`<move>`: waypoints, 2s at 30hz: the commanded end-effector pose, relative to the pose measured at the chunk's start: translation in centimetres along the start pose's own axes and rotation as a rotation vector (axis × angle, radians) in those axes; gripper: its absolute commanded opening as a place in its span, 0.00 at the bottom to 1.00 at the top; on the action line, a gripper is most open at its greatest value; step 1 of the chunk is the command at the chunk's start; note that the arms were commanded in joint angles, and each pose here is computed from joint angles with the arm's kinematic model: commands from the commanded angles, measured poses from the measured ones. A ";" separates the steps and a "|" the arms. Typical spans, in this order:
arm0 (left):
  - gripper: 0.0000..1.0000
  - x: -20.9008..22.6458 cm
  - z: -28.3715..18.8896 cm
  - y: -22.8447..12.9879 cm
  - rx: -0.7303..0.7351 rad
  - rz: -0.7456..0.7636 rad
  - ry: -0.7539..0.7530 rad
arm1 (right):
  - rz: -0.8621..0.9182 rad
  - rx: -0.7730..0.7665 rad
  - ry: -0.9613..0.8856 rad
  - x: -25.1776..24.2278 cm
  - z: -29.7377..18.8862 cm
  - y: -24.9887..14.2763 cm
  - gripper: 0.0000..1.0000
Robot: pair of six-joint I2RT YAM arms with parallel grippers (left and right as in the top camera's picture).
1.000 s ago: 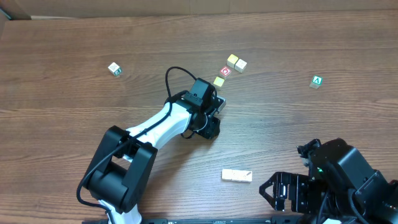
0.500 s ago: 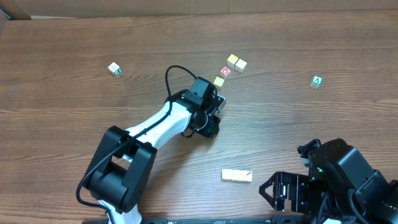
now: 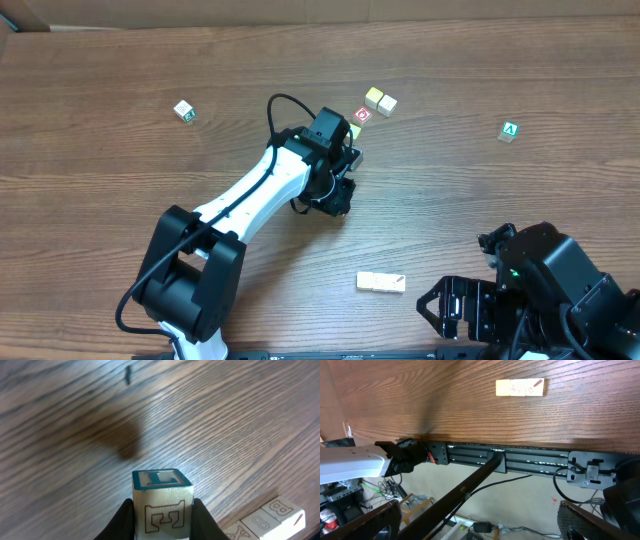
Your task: Flip 4 blocks
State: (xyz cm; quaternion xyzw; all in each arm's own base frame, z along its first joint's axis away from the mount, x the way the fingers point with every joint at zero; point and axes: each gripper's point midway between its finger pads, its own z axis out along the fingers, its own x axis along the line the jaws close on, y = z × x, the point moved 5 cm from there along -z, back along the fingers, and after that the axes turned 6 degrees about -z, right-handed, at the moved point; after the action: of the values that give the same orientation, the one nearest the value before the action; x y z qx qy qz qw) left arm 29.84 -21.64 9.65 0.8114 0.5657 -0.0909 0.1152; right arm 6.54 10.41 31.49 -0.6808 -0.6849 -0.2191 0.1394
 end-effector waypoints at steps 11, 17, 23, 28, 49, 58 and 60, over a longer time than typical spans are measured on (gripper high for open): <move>0.04 -2.5 -3.7 -5.2 -0.108 -0.131 0.163 | -0.028 -0.017 0.024 0.4 -0.6 0.0 1.00; 0.04 -2.7 -1.7 -9.3 -0.086 -0.271 0.159 | -0.036 -0.017 0.024 0.4 -0.6 0.0 1.00; 0.04 -3.3 1.1 -12.2 -0.052 -0.380 0.139 | -0.044 -0.017 0.024 0.4 -0.6 0.0 1.00; 0.04 -4.6 2.4 -13.7 -0.042 -0.377 0.129 | -0.043 -0.017 0.025 0.4 -0.6 0.0 1.00; 0.04 -4.7 2.9 -13.8 -0.103 -0.419 0.156 | -0.043 -0.007 0.035 0.5 -0.6 -0.2 1.00; 0.04 -4.8 2.9 -13.8 -0.100 -0.417 0.151 | -0.043 -0.007 0.035 0.5 -0.6 -0.2 1.00; 0.04 -4.9 2.9 -13.9 -0.095 -0.417 0.147 | -0.043 -0.007 0.035 0.5 -0.6 -0.2 1.00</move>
State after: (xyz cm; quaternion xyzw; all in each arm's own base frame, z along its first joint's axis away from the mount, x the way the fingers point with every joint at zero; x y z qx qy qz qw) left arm 15.28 -22.36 6.78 0.6769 0.7308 -0.0275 0.0835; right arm 6.37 10.55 31.55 -0.6717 -0.6920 -0.2205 0.1463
